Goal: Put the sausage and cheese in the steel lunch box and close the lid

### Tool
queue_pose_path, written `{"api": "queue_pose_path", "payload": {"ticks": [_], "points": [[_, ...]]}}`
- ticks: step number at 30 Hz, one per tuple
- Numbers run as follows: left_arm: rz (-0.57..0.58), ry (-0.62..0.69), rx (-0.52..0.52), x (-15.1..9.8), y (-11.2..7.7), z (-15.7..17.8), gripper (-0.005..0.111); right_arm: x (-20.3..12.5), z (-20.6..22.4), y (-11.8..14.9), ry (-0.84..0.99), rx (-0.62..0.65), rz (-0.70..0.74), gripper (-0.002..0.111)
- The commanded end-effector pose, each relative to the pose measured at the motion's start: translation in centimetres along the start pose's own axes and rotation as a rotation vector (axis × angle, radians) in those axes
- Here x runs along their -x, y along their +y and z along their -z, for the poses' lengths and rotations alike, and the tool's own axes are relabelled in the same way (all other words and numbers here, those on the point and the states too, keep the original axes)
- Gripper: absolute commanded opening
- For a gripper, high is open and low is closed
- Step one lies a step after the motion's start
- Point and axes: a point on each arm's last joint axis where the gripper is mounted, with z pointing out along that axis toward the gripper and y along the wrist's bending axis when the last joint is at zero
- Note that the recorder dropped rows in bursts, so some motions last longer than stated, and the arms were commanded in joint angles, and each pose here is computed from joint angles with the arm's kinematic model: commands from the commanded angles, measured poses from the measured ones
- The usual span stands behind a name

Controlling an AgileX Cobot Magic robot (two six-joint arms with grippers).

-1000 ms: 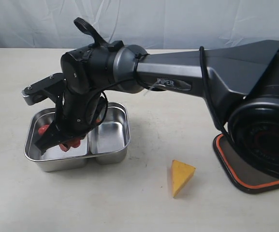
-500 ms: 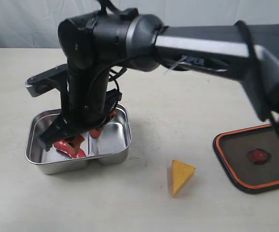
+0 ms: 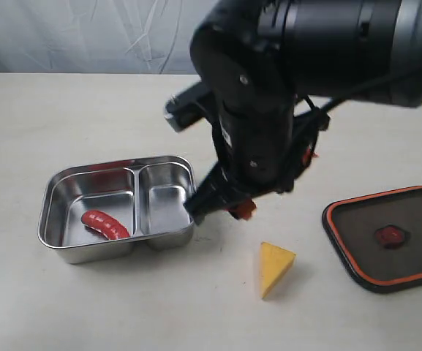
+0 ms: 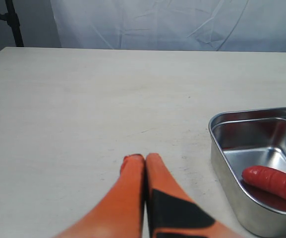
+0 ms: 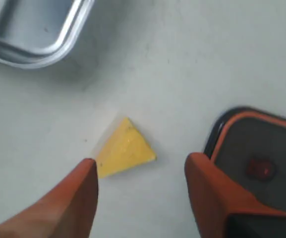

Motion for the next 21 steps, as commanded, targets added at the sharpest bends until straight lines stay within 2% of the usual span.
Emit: {"api": "queue_pose_path", "payload": {"ticks": [1, 6, 14, 21], "points": [[-0.004, -0.015, 0.003, 0.1, 0.0, 0.0, 0.0, -2.5, -3.2, 0.4, 0.11, 0.0, -0.05, 0.053], [-0.004, -0.015, 0.003, 0.1, 0.0, 0.0, 0.0, -3.2, -5.2, 1.0, 0.085, 0.033, -0.054, 0.053], [-0.004, -0.015, 0.003, 0.1, 0.0, 0.0, 0.0, -2.1, -7.3, 1.4, 0.017, -0.005, 0.011, 0.053], [-0.004, -0.015, 0.003, 0.1, 0.0, 0.0, 0.0, -1.9, -10.3, 2.0, 0.086, -0.049, 0.038, 0.068]]}}
